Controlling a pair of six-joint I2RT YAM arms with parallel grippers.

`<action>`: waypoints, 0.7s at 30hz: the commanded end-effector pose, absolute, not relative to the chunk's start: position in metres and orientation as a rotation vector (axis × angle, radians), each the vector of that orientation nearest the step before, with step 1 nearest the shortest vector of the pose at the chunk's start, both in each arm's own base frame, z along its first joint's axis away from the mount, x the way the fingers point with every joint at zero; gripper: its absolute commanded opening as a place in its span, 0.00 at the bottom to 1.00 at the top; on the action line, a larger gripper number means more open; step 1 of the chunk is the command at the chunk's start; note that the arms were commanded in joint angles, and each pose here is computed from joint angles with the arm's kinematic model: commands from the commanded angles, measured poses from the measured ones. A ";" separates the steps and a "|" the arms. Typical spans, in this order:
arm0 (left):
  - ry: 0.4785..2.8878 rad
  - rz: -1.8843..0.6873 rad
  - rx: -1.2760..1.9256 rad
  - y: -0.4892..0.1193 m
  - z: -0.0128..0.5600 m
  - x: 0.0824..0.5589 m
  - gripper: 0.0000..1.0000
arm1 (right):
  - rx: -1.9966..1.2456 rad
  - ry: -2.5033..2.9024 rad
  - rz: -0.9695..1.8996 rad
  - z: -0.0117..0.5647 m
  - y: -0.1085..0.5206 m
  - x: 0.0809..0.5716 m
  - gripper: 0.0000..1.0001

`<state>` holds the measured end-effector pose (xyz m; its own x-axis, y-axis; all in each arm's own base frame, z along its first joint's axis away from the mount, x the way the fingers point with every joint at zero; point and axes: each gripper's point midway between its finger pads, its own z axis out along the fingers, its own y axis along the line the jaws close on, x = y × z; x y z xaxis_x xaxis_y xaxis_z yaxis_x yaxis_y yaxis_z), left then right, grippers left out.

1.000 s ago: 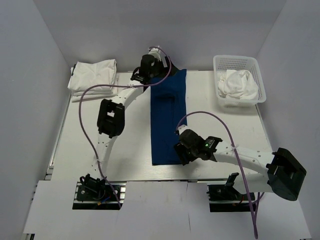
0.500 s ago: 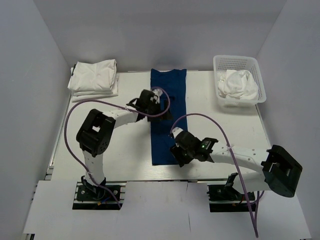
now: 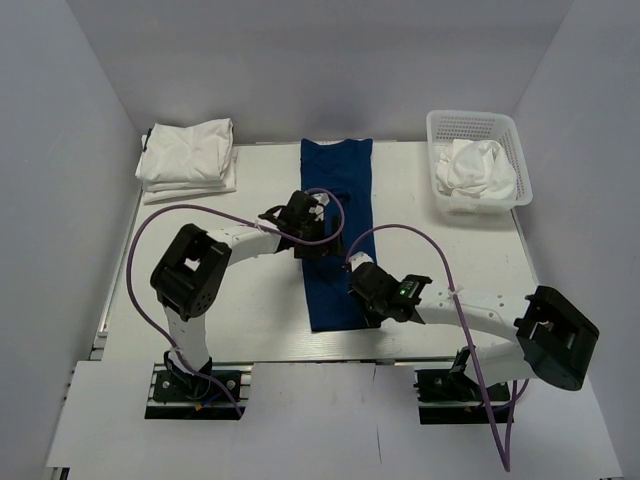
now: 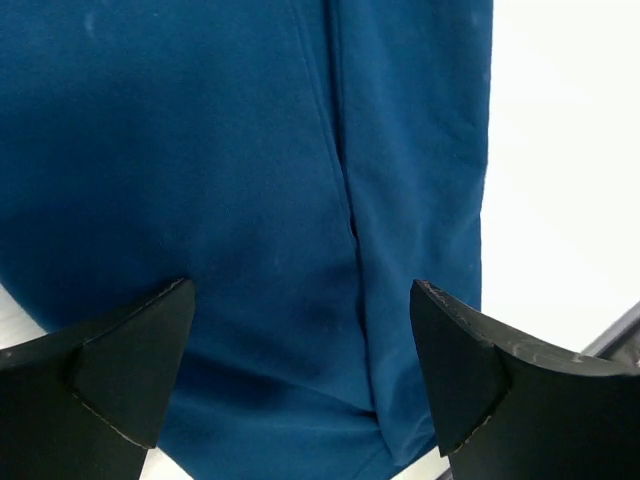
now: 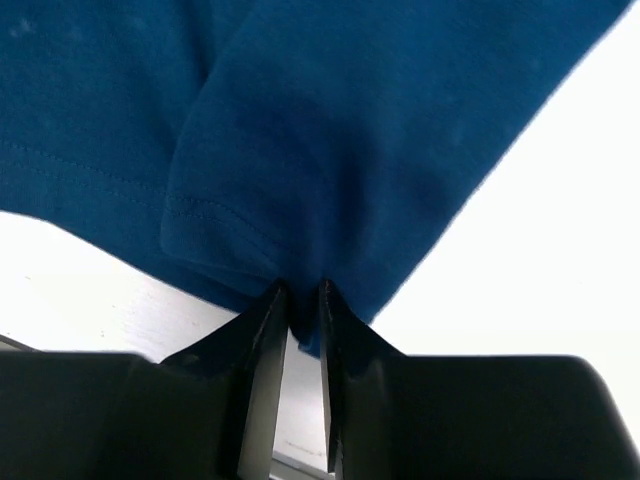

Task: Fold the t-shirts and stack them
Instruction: Rotate the tshirt 90 degrees

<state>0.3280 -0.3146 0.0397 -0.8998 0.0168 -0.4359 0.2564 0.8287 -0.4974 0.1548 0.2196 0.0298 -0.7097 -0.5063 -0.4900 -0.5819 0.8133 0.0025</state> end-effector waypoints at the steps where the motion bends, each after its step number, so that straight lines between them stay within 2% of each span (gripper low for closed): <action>1: 2.732 -0.483 0.134 -0.274 -0.001 0.322 1.00 | -0.747 2.528 0.176 0.036 0.210 0.155 0.24; 8: 2.719 -0.405 0.114 -0.260 0.001 0.333 1.00 | -0.835 2.573 0.240 0.030 0.212 0.140 0.27; 11: 2.706 -0.410 0.126 -0.263 0.004 0.338 1.00 | -0.850 2.586 0.254 0.025 0.213 0.136 0.10; 12: 2.706 -0.413 0.138 -0.266 0.004 0.336 1.00 | -0.847 2.586 0.249 0.024 0.213 0.136 0.02; 13: 2.705 -0.410 0.151 -0.266 0.004 0.336 1.00 | -0.841 2.593 0.241 0.023 0.212 0.136 0.00; 19: 2.712 -0.436 0.159 -0.270 0.007 0.335 1.00 | -0.837 2.570 0.280 0.029 0.217 0.137 0.00; 21: 2.706 -0.454 0.163 -0.272 0.008 0.335 1.00 | -0.896 2.543 0.360 0.032 0.228 0.132 0.08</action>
